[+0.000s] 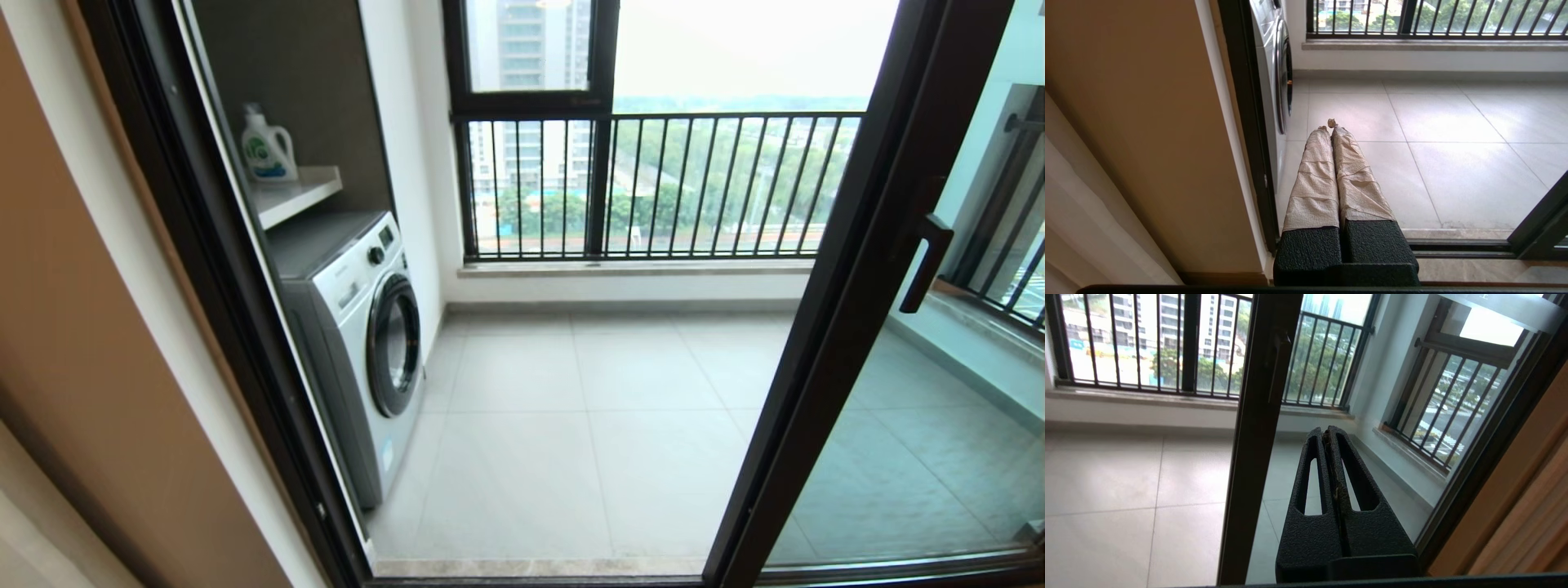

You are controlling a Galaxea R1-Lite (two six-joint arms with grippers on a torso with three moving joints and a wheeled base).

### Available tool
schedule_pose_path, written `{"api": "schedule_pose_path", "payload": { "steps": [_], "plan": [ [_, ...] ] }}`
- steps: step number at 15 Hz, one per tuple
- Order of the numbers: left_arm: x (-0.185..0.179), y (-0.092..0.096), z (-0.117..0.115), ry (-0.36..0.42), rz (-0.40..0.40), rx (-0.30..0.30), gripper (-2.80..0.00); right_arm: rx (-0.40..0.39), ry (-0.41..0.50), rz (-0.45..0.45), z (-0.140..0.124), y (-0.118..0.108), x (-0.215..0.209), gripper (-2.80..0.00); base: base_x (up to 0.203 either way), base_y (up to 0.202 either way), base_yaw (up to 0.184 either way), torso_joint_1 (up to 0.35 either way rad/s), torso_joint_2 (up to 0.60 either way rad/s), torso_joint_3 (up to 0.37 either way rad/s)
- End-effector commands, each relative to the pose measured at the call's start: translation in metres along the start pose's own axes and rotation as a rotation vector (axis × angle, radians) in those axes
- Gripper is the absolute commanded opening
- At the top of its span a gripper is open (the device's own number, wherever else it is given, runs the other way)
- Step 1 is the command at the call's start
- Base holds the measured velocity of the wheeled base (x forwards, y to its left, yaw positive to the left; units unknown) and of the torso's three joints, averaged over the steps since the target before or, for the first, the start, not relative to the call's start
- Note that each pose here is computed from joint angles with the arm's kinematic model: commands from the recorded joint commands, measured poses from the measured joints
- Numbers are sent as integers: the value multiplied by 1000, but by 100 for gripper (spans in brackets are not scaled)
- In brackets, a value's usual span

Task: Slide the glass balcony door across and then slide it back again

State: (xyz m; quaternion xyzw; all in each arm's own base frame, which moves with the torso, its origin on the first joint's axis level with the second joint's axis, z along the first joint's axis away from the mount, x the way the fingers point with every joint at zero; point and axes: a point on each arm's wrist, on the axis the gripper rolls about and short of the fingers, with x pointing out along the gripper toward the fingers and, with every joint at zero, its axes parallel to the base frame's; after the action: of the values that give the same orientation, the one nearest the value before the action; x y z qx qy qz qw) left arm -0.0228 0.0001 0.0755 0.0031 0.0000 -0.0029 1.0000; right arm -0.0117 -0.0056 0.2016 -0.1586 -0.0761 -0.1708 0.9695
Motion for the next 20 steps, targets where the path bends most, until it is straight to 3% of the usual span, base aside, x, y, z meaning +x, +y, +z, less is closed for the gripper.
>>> {"api": "schedule_pose_path", "payload": {
  "steps": [1, 3, 5, 8, 10, 16, 17, 20],
  "plan": [
    [0, 0, 0, 2, 0, 0, -280, 27, -105, -8, -11, 3, -8, -280, 0, 0, 0, 0, 0, 0],
    [0, 0, 0, 2, 0, 0, -280, 40, -161, 35, -2, 1, -9, -280, 0, 0, 0, 0, 0, 0],
    [0, 0, 0, 2, 0, 0, -280, 63, -151, 73, 5, -3, -14, -280, 0, 0, 0, 0, 0, 0],
    [0, 0, 0, 2, 0, 0, -280, 92, -175, 104, -8, -4, -30, -280, 0, 0, 0, 0, 0, 0],
    [0, 0, 0, 2, 0, 0, -280, 64, -199, 144, -28, -1, -46, -280, 0, 0, 0, 0, 0, 0],
    [0, 0, 0, 2, 0, 0, -280, 61, 51, 384, -113, 37, -37, -280, 0, 0, 0, 0, 0, 0],
    [0, 0, 0, 2, 0, 0, -280, 116, 60, 403, -114, 38, -37, -280, 0, 0, 0, 0, 0, 0],
    [0, 0, 0, 2, 0, 0, -280, 154, 116, 418, -116, 38, -38, -280, 0, 0, 0, 0, 0, 0]
  ]
}}
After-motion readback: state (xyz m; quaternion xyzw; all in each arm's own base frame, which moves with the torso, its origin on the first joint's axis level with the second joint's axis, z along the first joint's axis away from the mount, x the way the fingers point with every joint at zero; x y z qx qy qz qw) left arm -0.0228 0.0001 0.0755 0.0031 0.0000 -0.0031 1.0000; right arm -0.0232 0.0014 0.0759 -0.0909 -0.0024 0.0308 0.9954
